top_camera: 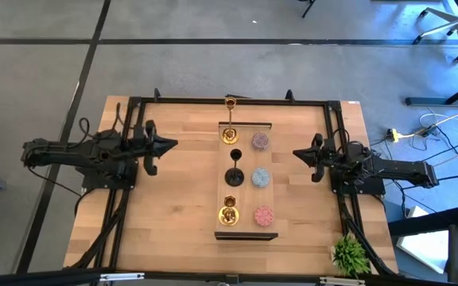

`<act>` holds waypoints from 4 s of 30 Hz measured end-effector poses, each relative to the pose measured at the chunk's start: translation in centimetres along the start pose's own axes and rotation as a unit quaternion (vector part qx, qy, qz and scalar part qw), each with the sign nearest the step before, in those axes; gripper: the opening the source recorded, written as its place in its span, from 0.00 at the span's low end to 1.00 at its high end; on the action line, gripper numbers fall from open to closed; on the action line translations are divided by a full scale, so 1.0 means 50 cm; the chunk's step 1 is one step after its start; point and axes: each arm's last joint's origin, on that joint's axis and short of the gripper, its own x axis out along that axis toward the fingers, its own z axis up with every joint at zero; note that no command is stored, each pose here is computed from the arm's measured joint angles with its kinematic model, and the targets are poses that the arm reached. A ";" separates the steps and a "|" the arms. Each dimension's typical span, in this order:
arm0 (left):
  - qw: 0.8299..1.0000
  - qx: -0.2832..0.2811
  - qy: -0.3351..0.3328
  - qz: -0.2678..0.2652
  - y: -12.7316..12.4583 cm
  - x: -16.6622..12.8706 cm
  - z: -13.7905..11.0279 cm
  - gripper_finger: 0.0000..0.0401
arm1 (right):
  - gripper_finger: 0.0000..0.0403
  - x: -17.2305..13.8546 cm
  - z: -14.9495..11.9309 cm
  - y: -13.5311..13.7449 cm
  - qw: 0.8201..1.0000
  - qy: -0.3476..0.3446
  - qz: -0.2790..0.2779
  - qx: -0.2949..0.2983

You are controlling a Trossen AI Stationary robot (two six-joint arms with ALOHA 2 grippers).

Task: Pick & Place candle stick holders
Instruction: Return to Home Position

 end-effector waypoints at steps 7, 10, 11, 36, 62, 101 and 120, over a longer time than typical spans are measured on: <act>1.000 -0.009 -0.003 -0.005 0.020 -0.055 -0.044 0.00 | 0.00 0.000 0.000 0.000 1.000 0.000 0.000 0.000; 1.000 -0.009 0.003 -0.008 0.028 -0.070 -0.065 0.00 | 0.00 0.000 0.000 0.000 1.000 0.000 0.000 0.000; 1.000 -0.008 0.007 -0.014 0.029 -0.073 -0.071 0.00 | 0.00 0.000 0.000 0.000 1.000 0.000 0.000 0.000; 0.997 -0.008 0.066 -0.043 0.048 -0.065 -0.175 0.01 | 0.00 0.000 0.000 0.000 1.000 0.000 0.000 0.000; 0.996 -0.006 0.074 -0.042 0.048 -0.063 -0.178 0.01 | 0.00 0.000 0.000 0.000 1.000 0.000 0.000 0.000; 0.996 -0.006 0.074 -0.042 0.048 -0.063 -0.178 0.02 | 0.00 0.000 0.000 0.000 1.000 0.000 0.000 0.000; 0.996 -0.006 0.074 -0.042 0.048 -0.063 -0.178 0.02 | 0.00 0.000 0.000 0.000 1.000 0.000 0.000 0.000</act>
